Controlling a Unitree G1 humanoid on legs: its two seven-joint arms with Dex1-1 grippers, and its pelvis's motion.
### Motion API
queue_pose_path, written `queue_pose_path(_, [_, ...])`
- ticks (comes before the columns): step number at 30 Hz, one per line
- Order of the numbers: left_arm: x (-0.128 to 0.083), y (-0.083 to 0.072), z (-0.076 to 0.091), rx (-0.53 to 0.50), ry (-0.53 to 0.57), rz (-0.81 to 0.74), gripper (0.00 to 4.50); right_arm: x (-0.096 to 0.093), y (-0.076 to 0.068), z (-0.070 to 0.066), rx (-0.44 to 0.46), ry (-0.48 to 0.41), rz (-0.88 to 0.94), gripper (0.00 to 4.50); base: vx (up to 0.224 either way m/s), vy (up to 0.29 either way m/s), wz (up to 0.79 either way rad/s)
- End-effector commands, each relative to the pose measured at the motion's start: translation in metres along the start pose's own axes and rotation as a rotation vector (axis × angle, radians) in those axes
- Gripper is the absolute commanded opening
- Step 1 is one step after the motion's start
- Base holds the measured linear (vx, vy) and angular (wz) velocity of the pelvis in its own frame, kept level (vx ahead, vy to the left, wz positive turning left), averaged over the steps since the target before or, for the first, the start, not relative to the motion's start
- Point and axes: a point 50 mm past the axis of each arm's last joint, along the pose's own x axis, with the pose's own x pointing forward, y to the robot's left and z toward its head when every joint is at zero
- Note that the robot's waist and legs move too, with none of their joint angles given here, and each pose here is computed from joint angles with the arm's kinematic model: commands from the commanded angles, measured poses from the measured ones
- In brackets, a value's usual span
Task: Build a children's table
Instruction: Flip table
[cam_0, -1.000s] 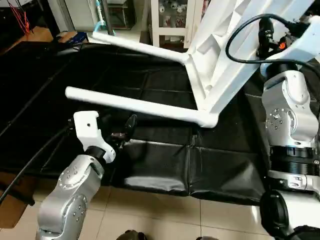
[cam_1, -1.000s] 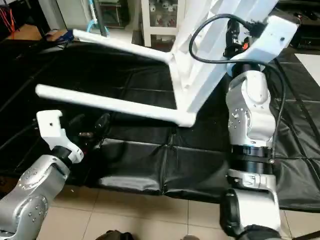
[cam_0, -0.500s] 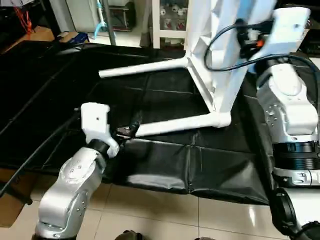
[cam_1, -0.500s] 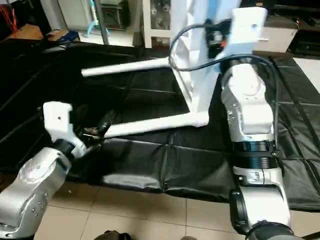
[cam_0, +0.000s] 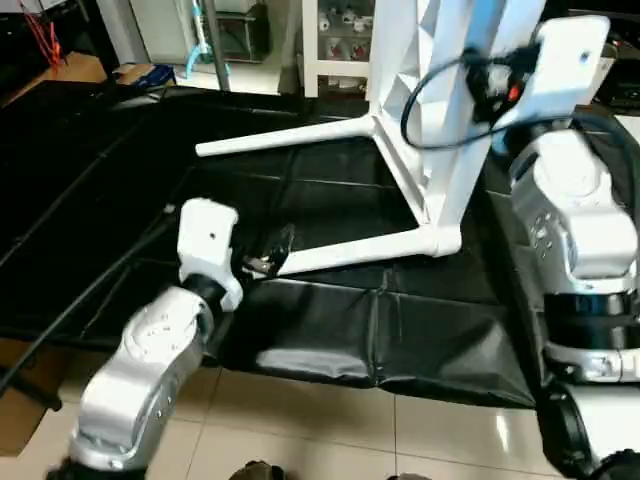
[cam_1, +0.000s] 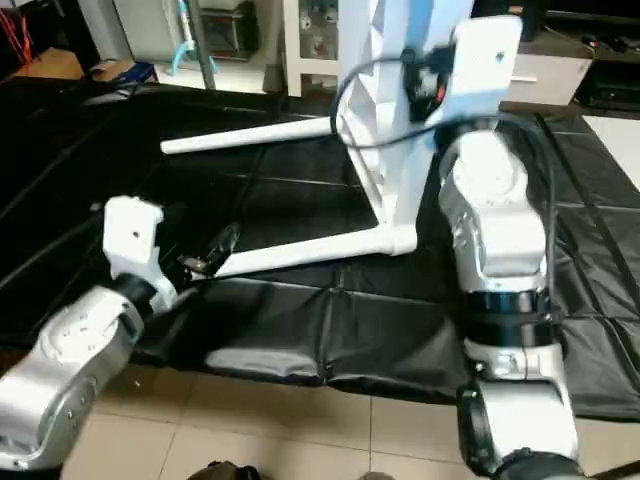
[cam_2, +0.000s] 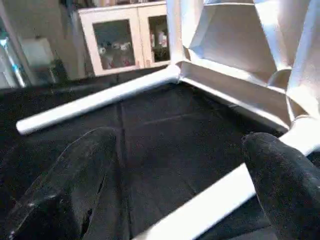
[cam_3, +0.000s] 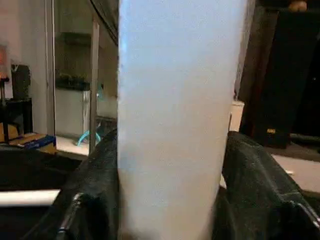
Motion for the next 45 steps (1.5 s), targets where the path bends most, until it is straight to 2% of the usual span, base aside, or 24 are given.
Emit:
queue_pose_path(1, [0.001, -0.003, 0.008, 0.043, -0.026, -0.027, 4.50, -0.002, 0.000, 0.000, 0.017, 0.004, 0.006, 3.18, 0.000, 0.000, 0.00])
queue_pose_path(9, [0.002, -0.007, 0.007, 0.093, -0.023, -0.051, 4.50, -0.012, 0.008, -0.013, 0.091, 0.057, 0.046, 3.89, 0.000, 0.000, 0.00])
queue_pose_path(15, [0.003, -0.007, 0.005, 0.109, -0.011, -0.056, 4.50, -0.032, 0.015, -0.037, 0.105, 0.153, 0.089, 4.37, 0.000, 0.000, 0.00])
queue_pose_path(18, [0.002, -0.008, -0.001, 0.127, 0.018, -0.075, 4.50, -0.048, 0.017, -0.052, 0.103, 0.218, 0.085, 4.45, 0.000, 0.000, 0.00])
queue_pose_path(26, [0.002, -0.010, 0.000, 0.136, 0.012, -0.096, 4.50, -0.060, 0.014, -0.066, 0.076, 0.266, 0.062, 4.45, 0.000, 0.000, 0.00])
queue_pose_path(30, [0.003, -0.010, 0.000, 0.140, 0.011, -0.096, 4.50, -0.058, 0.011, -0.076, 0.046, 0.252, 0.068, 4.45, 0.000, 0.000, 0.00])
queue_pose_path(35, [0.002, -0.011, 0.000, 0.148, 0.013, -0.116, 4.50, -0.050, 0.022, -0.084, 0.033, 0.216, 0.168, 4.45, 0.000, 0.000, 0.00])
queue_pose_path(41, [-0.001, -0.014, 0.000, 0.158, 0.019, -0.139, 4.50, -0.036, 0.024, -0.110, 0.021, 0.267, 0.166, 4.45, 0.000, 0.000, 0.00])
queue_pose_path(45, [-0.001, -0.014, 0.001, 0.161, 0.017, -0.139, 4.50, -0.030, 0.025, -0.118, 0.026, 0.283, 0.145, 4.45, 0.000, 0.000, 0.00])
